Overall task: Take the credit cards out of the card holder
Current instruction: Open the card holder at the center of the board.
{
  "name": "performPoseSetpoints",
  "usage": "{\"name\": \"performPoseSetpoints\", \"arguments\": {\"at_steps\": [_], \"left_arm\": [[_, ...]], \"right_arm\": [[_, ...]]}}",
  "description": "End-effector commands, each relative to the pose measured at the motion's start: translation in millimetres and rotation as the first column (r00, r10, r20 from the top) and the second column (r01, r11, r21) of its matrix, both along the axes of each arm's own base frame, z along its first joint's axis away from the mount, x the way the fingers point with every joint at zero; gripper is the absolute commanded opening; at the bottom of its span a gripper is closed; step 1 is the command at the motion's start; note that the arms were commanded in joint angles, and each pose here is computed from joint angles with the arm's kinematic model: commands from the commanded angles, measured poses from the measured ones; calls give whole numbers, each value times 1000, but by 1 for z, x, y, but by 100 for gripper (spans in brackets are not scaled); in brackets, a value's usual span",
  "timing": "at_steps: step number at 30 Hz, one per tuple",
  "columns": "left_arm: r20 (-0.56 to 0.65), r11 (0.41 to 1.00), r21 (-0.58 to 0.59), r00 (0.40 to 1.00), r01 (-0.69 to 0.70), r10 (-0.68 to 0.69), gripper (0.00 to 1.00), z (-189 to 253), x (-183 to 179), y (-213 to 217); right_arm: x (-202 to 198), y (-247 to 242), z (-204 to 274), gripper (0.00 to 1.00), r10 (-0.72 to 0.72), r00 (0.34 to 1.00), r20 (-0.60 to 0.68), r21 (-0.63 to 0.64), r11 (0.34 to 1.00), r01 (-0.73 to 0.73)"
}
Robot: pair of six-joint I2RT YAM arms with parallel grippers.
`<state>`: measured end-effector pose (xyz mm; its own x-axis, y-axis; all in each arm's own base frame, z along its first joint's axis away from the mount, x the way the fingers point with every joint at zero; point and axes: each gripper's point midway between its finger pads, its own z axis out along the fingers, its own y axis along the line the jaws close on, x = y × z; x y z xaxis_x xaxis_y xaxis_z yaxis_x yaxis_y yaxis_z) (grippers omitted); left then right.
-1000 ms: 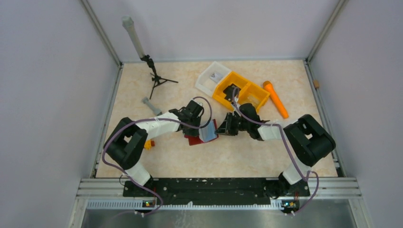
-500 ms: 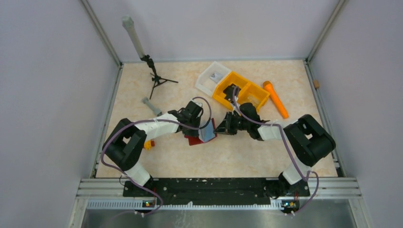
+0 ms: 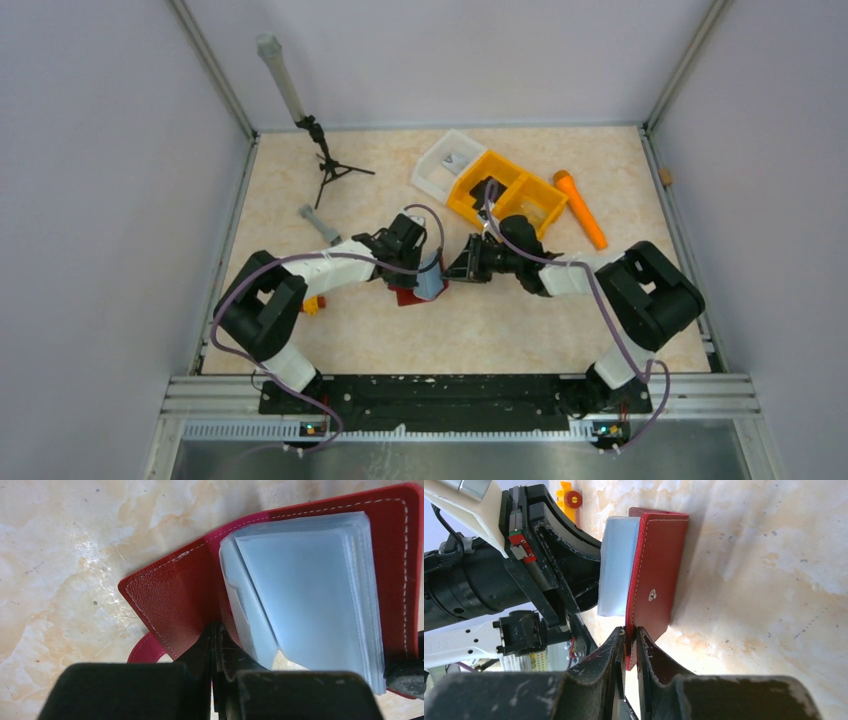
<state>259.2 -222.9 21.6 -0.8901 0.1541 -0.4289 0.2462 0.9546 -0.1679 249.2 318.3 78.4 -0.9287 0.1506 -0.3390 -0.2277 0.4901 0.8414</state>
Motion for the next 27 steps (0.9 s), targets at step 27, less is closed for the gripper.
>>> {"name": "performPoseSetpoints", "arguments": {"at_steps": [27], "left_arm": [[-48, 1000, 4, 999, 10, -9, 0, -14, -18, 6]], "right_arm": [[7, 24, 4, 27, 49, 995, 82, -110, 993, -40]]}}
